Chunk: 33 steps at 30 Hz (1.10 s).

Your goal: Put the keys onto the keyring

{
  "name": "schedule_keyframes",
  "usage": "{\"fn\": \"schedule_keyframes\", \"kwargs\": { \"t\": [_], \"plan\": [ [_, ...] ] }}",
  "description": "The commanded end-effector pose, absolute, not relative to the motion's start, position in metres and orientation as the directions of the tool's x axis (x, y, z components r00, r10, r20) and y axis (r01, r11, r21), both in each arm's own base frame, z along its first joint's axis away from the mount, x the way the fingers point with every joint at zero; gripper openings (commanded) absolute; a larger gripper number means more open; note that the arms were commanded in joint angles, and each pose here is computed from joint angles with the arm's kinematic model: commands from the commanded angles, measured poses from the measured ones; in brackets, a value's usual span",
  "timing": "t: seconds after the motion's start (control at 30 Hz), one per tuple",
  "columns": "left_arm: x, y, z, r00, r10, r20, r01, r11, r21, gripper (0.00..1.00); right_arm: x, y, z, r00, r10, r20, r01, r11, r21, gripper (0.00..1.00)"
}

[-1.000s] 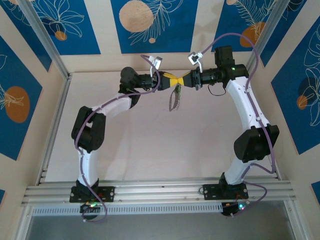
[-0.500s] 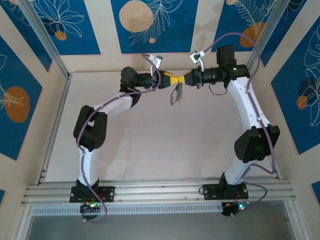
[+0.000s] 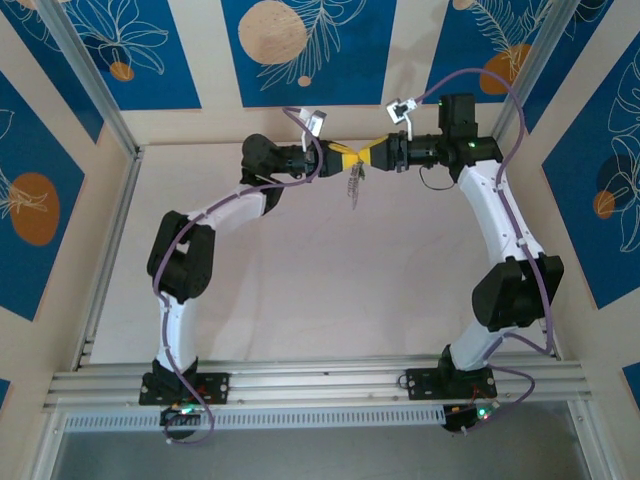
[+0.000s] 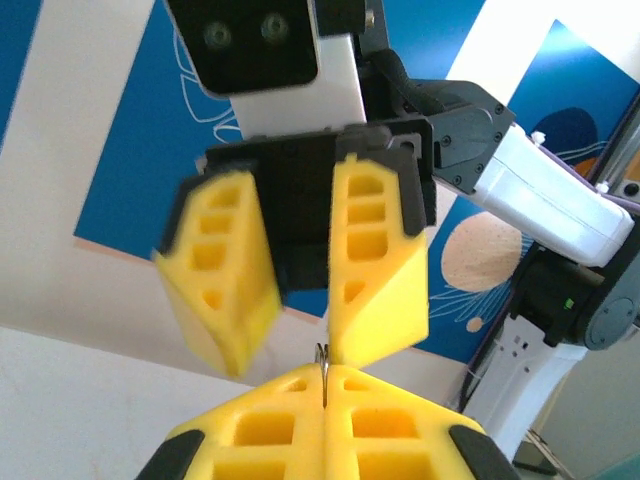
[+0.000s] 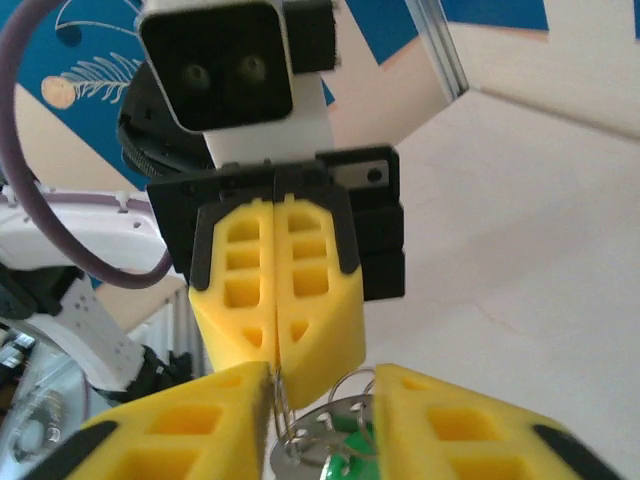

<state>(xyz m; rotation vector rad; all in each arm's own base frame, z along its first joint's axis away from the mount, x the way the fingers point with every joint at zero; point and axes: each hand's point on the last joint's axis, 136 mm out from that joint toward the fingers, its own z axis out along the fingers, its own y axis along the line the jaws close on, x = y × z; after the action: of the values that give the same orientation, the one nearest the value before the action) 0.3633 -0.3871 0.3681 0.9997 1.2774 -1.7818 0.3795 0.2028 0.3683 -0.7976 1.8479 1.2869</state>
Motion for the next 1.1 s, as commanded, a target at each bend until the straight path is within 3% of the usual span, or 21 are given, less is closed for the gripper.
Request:
{"fn": "schedule_keyframes", "kwargs": {
  "t": [0.0, 0.27, 0.47, 0.77, 1.07],
  "plan": [
    [0.342, -0.392, 0.383, -0.366, -0.125, -0.922, 0.904, -0.282, -0.320, 0.00, 0.365, 0.196, 0.410, -0.449, -0.010, -0.894, -0.863, 0.267, 0.430, 0.41],
    [0.346, -0.389, 0.387, -0.359, -0.171, -0.918, 0.916, -0.252, -0.311, 0.00, 0.371, 0.164, 0.417, -0.413, 0.149, -0.898, -0.802, 0.409, 0.436, 0.46],
    [0.348, -0.387, 0.390, -0.359, -0.207, -0.910, 0.920, -0.240, -0.309, 0.00, 0.376, 0.146, 0.373, -0.403, 0.269, -0.875, -0.667, 0.568, 0.482, 0.46],
    [0.349, -0.387, 0.392, -0.363, -0.217, -0.906, 0.919, -0.242, -0.310, 0.00, 0.359, 0.165, 0.311, -0.378, 0.203, -0.903, -0.605, 0.684, 0.407, 0.51],
    [0.350, -0.387, 0.391, -0.368, -0.214, -0.905, 0.917, -0.245, -0.315, 0.00, 0.356, 0.177, 0.298, -0.349, 0.141, -0.926, -0.604, 0.722, 0.338, 0.52]
  ]
}}
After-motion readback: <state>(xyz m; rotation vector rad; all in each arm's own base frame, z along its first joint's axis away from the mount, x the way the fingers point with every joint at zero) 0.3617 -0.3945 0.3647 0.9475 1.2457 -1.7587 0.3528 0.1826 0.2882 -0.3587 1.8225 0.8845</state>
